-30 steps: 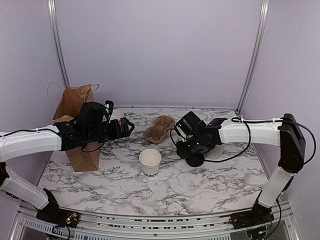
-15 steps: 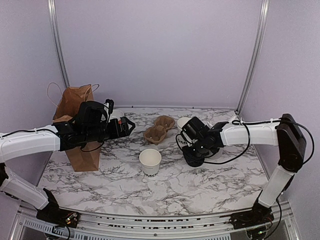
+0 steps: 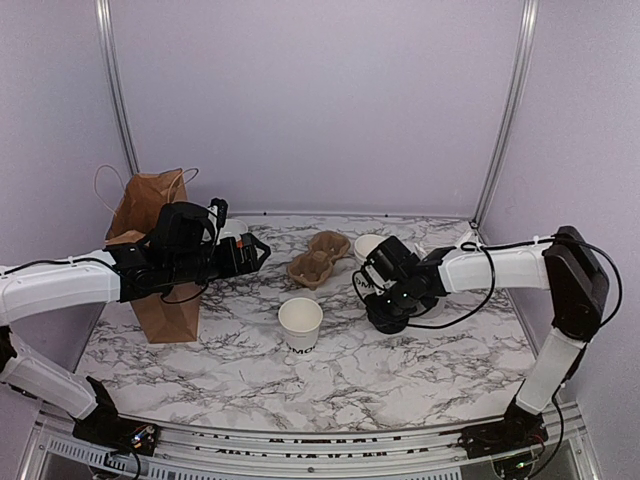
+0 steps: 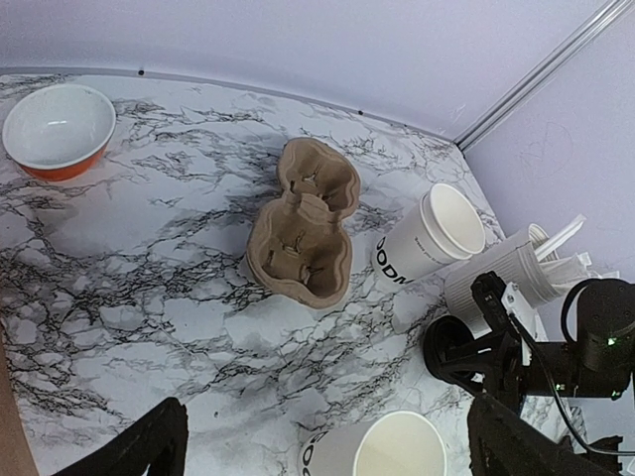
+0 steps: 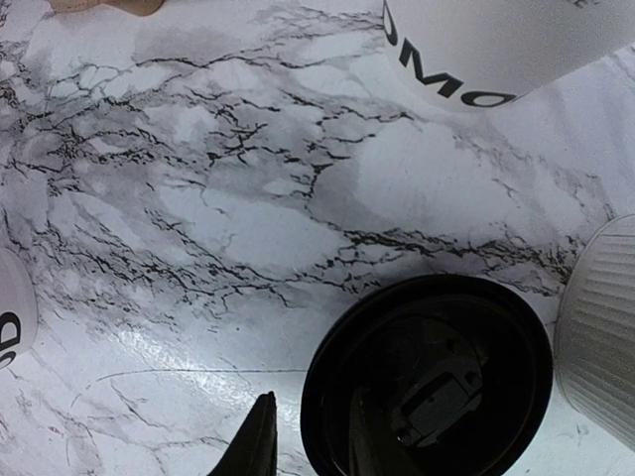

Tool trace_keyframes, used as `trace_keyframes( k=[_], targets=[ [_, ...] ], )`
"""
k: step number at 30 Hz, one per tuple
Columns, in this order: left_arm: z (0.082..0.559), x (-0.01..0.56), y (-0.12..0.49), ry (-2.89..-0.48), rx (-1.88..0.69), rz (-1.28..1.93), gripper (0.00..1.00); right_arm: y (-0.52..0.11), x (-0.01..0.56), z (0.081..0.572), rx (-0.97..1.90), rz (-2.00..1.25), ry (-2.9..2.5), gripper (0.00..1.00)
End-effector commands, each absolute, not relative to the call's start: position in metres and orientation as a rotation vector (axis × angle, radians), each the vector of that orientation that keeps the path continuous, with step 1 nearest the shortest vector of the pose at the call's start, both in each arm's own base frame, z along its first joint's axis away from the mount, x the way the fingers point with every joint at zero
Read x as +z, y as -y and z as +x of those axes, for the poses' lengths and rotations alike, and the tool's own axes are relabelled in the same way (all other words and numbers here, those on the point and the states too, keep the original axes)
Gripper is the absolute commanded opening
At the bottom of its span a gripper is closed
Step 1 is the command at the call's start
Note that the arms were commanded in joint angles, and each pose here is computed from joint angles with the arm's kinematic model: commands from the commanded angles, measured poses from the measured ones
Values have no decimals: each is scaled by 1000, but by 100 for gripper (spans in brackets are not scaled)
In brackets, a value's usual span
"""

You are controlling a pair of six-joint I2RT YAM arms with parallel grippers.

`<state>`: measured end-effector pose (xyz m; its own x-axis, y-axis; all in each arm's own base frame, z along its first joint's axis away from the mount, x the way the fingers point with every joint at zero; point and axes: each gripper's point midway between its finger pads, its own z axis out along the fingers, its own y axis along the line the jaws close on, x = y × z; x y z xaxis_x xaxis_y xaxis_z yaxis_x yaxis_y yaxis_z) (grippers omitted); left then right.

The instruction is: Pack the takeout coffee

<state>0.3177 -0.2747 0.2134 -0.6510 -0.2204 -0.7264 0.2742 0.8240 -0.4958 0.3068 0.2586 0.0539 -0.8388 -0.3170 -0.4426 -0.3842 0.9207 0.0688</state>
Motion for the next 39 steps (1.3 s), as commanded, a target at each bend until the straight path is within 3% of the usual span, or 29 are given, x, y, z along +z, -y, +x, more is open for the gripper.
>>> trace_keyframes(
  k=[1, 10, 22, 39],
  targets=[
    [318, 223, 275, -2126, -758, 29, 99, -262, 48, 313, 233, -515, -2641, 24],
    [317, 222, 273, -2130, -749, 24, 99, -261, 42, 314, 216, -518, -2651, 20],
    [317, 221, 274, -2132, -747, 21, 99, -258, 46, 315, 186, -519, -2648, 5],
    [317, 218, 274, -2138, -742, 25, 99, -258, 69, 318, 102, -517, -2608, 1]
  ],
)
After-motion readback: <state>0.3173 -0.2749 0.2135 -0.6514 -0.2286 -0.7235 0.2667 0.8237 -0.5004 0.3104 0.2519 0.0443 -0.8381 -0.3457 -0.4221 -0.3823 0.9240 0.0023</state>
